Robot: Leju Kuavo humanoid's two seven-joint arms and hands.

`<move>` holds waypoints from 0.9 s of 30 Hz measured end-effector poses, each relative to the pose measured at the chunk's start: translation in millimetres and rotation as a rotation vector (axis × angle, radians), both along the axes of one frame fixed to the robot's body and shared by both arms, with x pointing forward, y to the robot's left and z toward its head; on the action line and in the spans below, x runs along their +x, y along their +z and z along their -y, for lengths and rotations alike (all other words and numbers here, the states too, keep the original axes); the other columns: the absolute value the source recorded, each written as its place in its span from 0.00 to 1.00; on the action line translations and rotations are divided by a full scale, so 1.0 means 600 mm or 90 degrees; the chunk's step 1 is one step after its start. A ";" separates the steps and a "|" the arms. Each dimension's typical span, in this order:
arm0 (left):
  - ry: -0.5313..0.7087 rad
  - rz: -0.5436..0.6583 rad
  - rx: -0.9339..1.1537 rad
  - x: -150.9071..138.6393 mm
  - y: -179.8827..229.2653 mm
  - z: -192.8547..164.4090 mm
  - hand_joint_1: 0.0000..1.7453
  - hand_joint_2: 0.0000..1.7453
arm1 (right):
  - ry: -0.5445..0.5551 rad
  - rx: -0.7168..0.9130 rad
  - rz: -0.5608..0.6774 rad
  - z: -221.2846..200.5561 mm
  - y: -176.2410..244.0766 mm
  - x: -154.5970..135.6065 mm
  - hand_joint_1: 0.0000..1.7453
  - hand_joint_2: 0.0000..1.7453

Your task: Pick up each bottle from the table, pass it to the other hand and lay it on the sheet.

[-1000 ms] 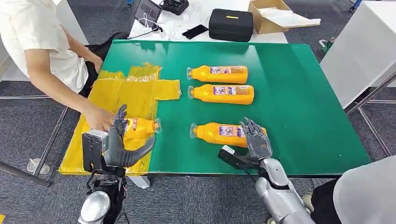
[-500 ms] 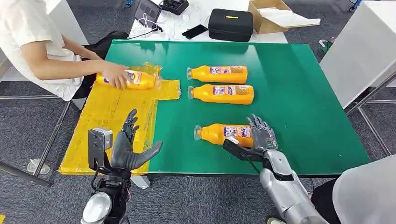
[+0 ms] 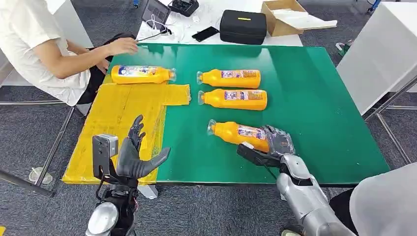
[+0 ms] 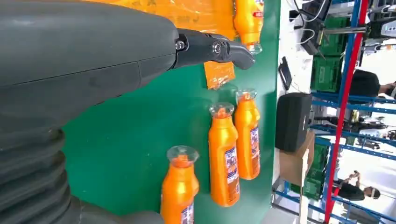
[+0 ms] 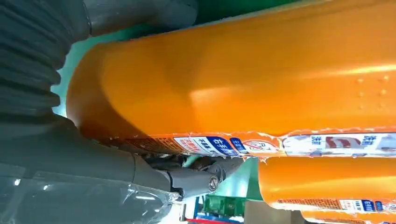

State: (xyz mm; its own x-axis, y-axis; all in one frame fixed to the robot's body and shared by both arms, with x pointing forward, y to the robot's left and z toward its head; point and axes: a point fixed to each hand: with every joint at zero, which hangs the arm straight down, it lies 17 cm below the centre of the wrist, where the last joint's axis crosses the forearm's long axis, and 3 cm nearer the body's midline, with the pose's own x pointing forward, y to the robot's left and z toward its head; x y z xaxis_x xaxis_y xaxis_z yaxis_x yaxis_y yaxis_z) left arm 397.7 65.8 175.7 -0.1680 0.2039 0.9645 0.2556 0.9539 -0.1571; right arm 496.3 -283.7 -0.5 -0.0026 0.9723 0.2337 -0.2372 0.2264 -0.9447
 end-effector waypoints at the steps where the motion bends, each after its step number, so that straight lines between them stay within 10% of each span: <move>1: -0.001 0.000 -0.001 0.000 0.000 0.001 0.00 1.00 | 0.004 0.009 -0.009 0.001 -0.004 -0.001 1.00 1.00; 18: -0.013 0.001 0.003 0.001 0.000 0.012 0.00 1.00 | 0.008 0.026 -0.029 0.019 -0.012 0.001 1.00 1.00; 27: -0.039 0.005 -0.025 0.006 0.009 0.027 0.00 1.00 | 0.069 0.200 -0.089 -0.004 -0.023 -0.015 1.00 1.00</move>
